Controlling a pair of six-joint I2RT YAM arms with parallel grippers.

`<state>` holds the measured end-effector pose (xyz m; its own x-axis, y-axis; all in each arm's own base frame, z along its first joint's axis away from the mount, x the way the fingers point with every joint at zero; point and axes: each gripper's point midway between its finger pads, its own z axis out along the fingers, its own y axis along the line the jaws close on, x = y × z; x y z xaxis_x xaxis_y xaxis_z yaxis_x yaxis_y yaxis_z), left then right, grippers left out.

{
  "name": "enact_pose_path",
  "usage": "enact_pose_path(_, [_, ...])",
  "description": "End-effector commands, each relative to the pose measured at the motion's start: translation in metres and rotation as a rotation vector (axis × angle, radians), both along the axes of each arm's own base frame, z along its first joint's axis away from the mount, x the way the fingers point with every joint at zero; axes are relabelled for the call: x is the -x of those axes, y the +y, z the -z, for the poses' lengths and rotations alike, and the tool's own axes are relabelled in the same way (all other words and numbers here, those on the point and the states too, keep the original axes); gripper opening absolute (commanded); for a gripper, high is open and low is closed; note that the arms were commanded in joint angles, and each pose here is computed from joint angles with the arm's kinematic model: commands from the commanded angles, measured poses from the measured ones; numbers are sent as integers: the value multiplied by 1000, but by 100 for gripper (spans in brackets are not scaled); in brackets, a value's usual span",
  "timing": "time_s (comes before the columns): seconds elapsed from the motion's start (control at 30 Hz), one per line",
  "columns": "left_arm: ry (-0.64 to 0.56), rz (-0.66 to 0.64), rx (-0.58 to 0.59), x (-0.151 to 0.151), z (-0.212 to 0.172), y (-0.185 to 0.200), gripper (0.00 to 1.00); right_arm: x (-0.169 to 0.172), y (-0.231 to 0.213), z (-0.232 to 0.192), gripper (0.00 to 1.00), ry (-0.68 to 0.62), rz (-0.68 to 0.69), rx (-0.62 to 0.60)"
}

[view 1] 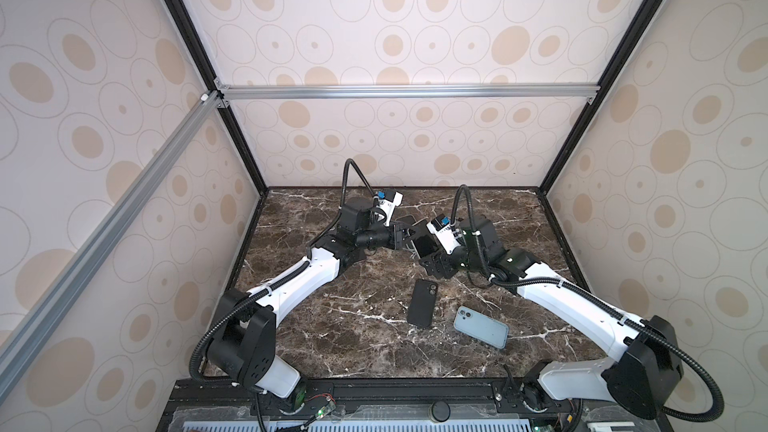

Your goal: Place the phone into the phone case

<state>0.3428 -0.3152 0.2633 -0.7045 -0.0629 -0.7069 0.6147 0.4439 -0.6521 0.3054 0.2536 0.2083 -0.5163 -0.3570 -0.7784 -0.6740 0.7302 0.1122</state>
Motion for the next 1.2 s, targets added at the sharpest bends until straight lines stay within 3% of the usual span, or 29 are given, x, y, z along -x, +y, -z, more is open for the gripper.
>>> enact_pose_path(0.0, [-20, 56, 58, 5, -12, -5, 0, -3, 11, -40, 49, -97, -26, -66])
enact_pose_path(0.1, [-36, 42, 59, 4, -15, -3, 0, -6, 12, -49, 52, -116, -13, -82])
enact_pose_path(0.33, [-164, -52, 122, 3, -48, 18, 0, -8, 13, -71, 77, -130, 10, -129])
enact_pose_path(0.73, [-349, -170, 280, 14, -109, 62, 0, -1, 20, -117, 90, -173, -14, -264])
enact_pose_path(1.17, [-422, -220, 389, 21, -133, 87, 0, 16, 17, -189, 94, -293, -37, -479])
